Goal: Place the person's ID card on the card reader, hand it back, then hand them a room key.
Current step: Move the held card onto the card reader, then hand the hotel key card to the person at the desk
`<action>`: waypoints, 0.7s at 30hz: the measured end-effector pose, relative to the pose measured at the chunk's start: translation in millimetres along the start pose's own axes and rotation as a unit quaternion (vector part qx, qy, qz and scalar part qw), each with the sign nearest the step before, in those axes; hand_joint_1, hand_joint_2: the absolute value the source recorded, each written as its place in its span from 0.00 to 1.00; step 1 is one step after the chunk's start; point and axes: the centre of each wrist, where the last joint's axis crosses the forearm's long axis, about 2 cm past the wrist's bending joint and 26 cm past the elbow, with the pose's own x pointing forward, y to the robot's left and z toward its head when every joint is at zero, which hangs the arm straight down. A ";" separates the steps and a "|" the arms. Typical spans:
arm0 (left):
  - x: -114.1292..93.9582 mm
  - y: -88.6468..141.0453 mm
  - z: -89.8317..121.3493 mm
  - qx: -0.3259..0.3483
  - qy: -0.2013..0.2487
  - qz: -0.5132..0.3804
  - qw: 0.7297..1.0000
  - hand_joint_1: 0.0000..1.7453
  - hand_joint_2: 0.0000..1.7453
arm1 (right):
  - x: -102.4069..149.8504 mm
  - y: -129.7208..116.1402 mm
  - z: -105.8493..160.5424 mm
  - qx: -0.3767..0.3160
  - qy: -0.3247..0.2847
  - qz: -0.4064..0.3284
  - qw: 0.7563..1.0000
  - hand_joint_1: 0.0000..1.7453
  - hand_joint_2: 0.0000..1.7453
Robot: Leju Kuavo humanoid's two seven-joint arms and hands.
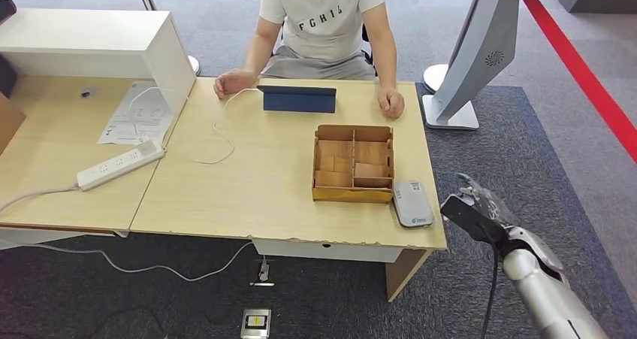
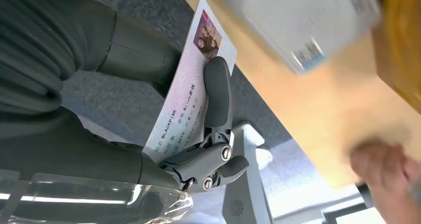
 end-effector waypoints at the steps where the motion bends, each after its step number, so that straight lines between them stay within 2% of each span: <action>1: -0.1 0.3 0.1 -0.001 0.000 -0.002 1.000 0.00 0.00 | 6.6 -13.6 -4.5 -0.011 -0.010 0.004 1.000 1.00 1.00; 7: -0.4 3.3 0.8 -0.004 -0.005 -0.010 1.000 0.00 0.00 | 55.3 -103.0 -24.9 -0.083 -0.080 0.042 0.992 1.00 1.00; 12: -0.4 3.9 0.9 -0.005 -0.008 -0.018 1.000 0.00 0.00 | 93.8 -159.0 -31.1 -0.139 -0.125 0.074 0.980 1.00 1.00; 16: -0.2 3.6 0.8 -0.008 -0.007 -0.024 1.000 0.00 0.00 | 116.5 -174.9 -38.3 -0.162 -0.149 0.093 0.971 1.00 1.00; 21: 1.4 2.8 0.4 -0.010 -0.007 -0.033 0.999 0.00 0.00 | 139.5 -161.9 -56.9 -0.161 -0.165 0.114 0.966 1.00 1.00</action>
